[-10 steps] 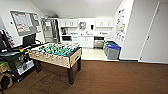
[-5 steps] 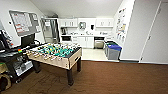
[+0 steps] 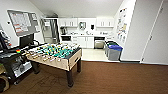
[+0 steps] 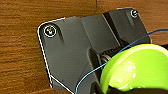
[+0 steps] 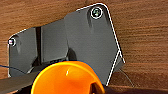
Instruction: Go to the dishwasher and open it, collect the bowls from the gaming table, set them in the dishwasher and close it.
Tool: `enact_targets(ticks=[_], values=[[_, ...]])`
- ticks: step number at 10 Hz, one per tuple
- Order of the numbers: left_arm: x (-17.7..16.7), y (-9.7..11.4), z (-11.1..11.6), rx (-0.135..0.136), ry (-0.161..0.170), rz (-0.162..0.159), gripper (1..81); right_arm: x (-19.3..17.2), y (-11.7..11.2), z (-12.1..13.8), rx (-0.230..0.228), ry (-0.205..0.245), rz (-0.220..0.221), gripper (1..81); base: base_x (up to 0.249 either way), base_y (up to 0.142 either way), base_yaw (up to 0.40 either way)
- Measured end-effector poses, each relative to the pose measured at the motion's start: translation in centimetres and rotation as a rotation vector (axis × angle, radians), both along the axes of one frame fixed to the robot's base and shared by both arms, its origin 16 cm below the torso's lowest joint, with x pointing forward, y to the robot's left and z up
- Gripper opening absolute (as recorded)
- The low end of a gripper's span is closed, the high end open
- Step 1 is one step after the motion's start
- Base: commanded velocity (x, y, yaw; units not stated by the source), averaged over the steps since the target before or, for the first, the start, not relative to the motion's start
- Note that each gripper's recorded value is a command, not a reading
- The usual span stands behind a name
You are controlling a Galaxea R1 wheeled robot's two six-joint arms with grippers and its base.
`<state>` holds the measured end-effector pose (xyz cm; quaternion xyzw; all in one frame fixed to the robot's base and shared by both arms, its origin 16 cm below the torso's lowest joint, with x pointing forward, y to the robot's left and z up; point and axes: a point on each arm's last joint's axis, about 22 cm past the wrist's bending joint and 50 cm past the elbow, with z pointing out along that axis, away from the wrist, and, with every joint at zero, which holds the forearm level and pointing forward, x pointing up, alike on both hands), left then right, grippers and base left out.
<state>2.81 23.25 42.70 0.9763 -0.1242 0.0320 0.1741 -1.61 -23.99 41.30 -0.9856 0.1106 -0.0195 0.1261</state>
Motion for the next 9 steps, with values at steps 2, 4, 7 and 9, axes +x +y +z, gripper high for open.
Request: enact_targets(ticks=[2,4,7,9], values=[[-0.25,0.10,0.00,0.001,0.001,0.000,1.0,-0.39,0.19,-0.02,0.002,0.003,0.000,1.0,0.096,-0.064,0.000],[0.10,-0.05,0.02,-0.002,-0.003,0.001,1.0,-0.09,0.42,0.00,0.005,-0.001,0.000,1.0,0.096,-0.064,0.000],[-0.15,0.00,0.01,-0.001,0.000,0.001,1.0,-0.05,0.25,0.00,0.003,-0.001,0.000,1.0,0.095,-0.069,0.000],[0.08,0.00,0.02,-0.001,-0.003,0.001,1.0,-0.06,0.15,0.00,0.002,0.000,0.000,1.0,0.096,-0.069,0.000]])
